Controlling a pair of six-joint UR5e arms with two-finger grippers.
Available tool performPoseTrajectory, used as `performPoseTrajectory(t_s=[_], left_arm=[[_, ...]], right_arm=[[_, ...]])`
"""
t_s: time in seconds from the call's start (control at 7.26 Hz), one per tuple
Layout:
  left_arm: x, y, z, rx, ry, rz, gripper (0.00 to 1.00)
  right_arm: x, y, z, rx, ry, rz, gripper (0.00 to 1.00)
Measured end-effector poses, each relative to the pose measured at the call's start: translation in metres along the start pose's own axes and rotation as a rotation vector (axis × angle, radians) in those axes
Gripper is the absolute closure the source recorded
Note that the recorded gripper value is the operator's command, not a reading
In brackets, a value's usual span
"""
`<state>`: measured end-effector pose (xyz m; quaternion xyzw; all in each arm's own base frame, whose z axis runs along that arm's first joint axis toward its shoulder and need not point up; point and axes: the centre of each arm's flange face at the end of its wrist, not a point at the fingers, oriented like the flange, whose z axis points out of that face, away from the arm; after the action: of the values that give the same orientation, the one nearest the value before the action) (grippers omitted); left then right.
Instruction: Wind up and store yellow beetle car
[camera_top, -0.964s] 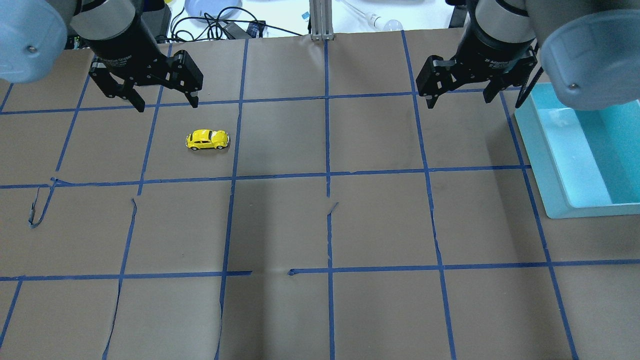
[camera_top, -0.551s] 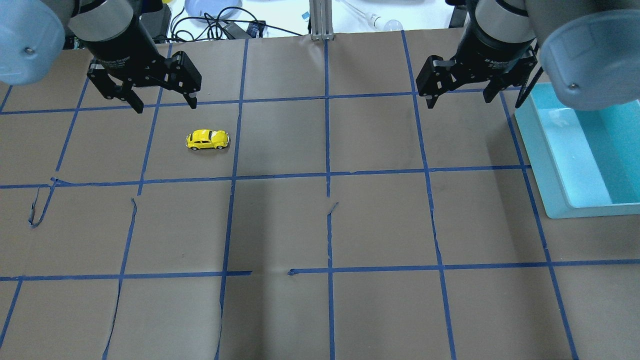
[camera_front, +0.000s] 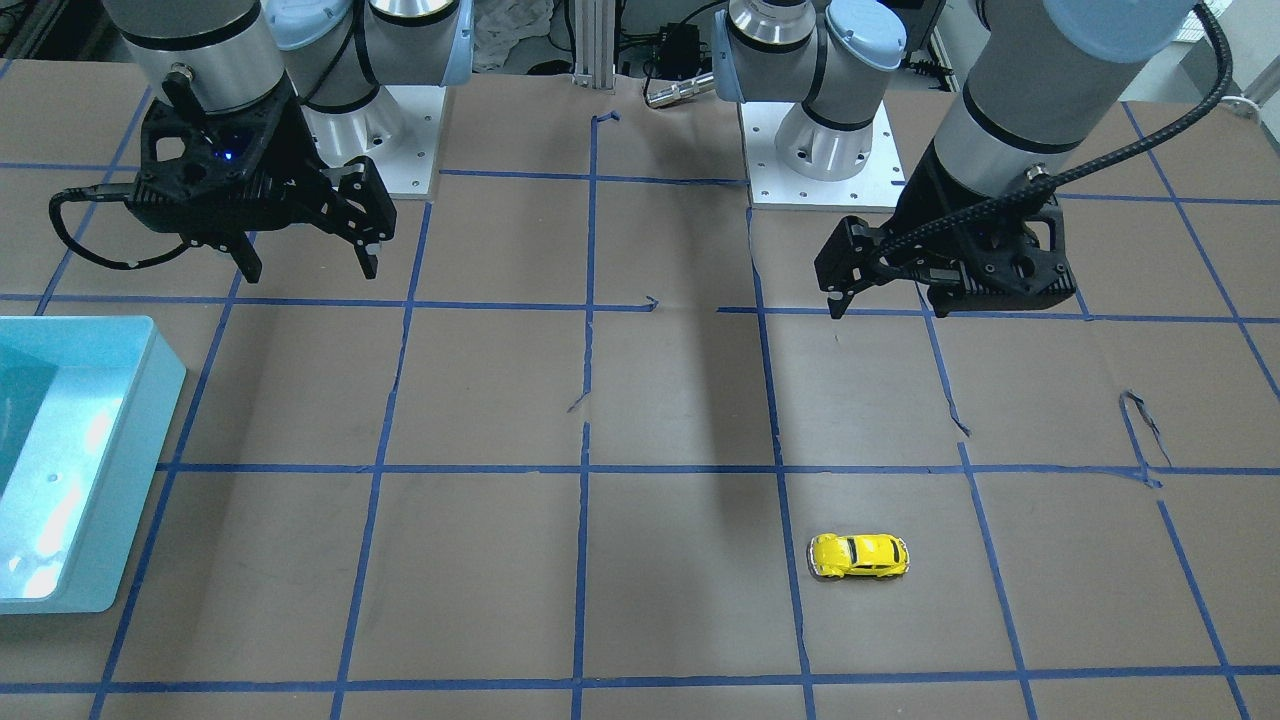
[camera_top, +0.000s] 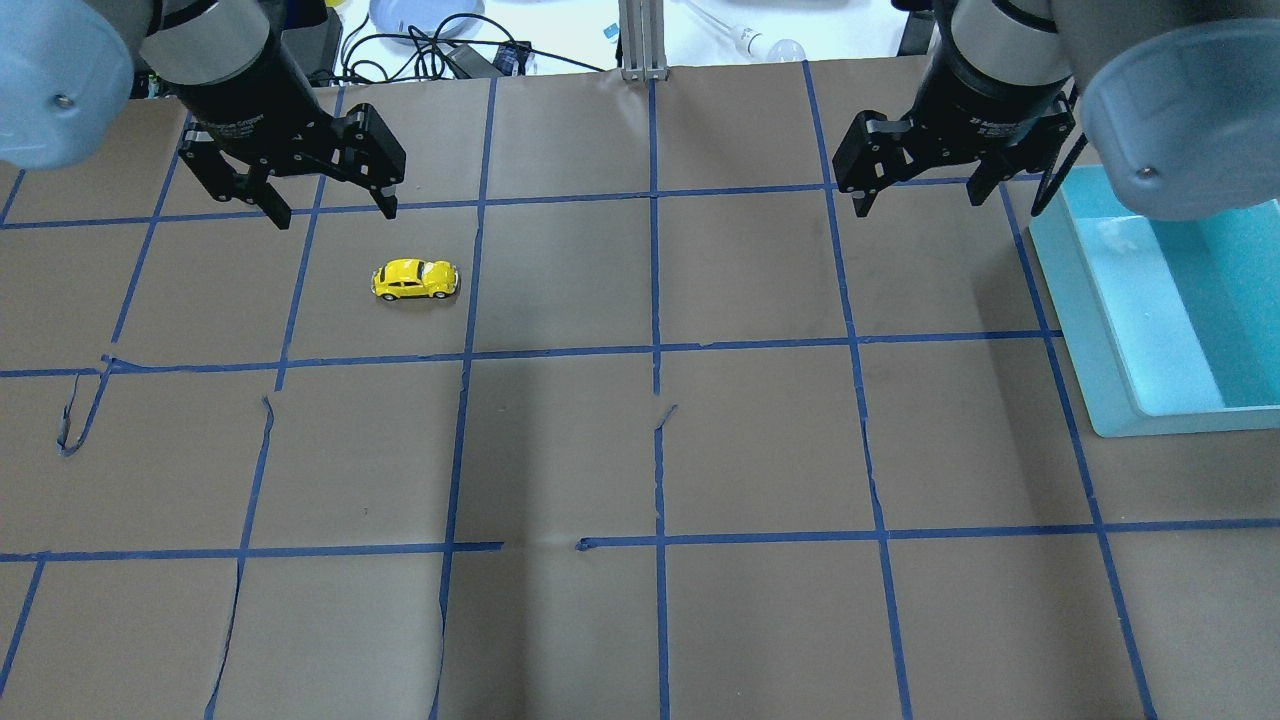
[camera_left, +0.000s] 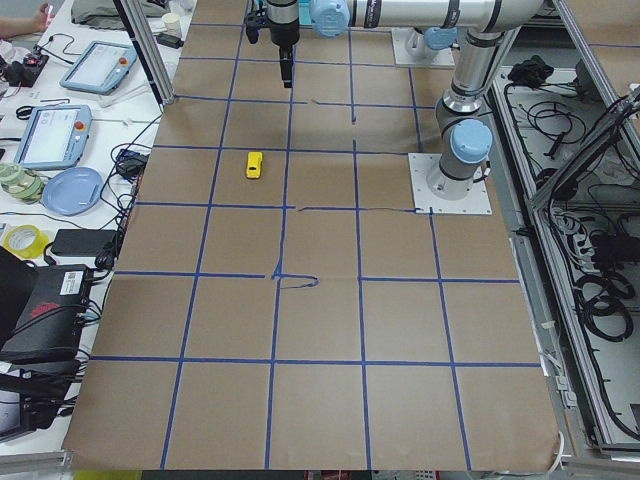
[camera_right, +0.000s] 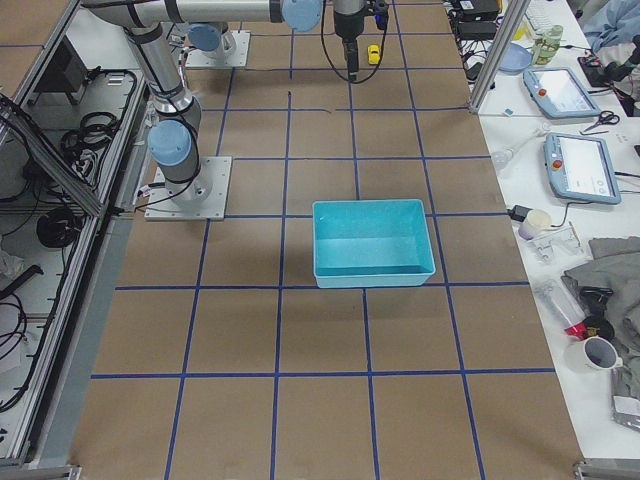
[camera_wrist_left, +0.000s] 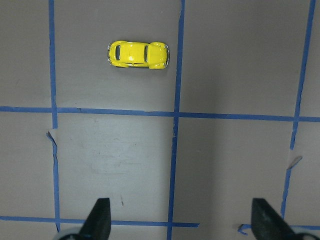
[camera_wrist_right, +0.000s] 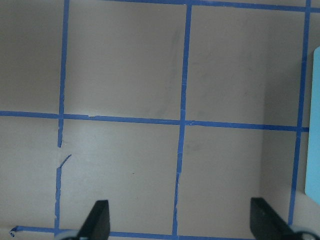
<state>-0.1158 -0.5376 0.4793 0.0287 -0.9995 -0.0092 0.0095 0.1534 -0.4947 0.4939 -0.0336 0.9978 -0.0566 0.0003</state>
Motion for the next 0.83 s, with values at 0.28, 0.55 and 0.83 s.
performPoseTrajectory(t_s=[0.28, 0.55, 0.83], left_arm=[[-0.002, -0.003, 0.006, -0.011, -0.001, -0.007, 0.0], [-0.003, 0.0, 0.018, -0.034, -0.002, -0.015, 0.0], [-0.005, -0.003, 0.027, -0.031, -0.009, -0.057, 0.0]], right_arm=[[0.0, 0.0, 0.0, 0.0, 0.0, 0.001, 0.0], [0.0, 0.0, 0.0, -0.001, 0.001, 0.001, 0.0], [0.001, 0.0, 0.0, -0.001, 0.003, 0.002, 0.0]])
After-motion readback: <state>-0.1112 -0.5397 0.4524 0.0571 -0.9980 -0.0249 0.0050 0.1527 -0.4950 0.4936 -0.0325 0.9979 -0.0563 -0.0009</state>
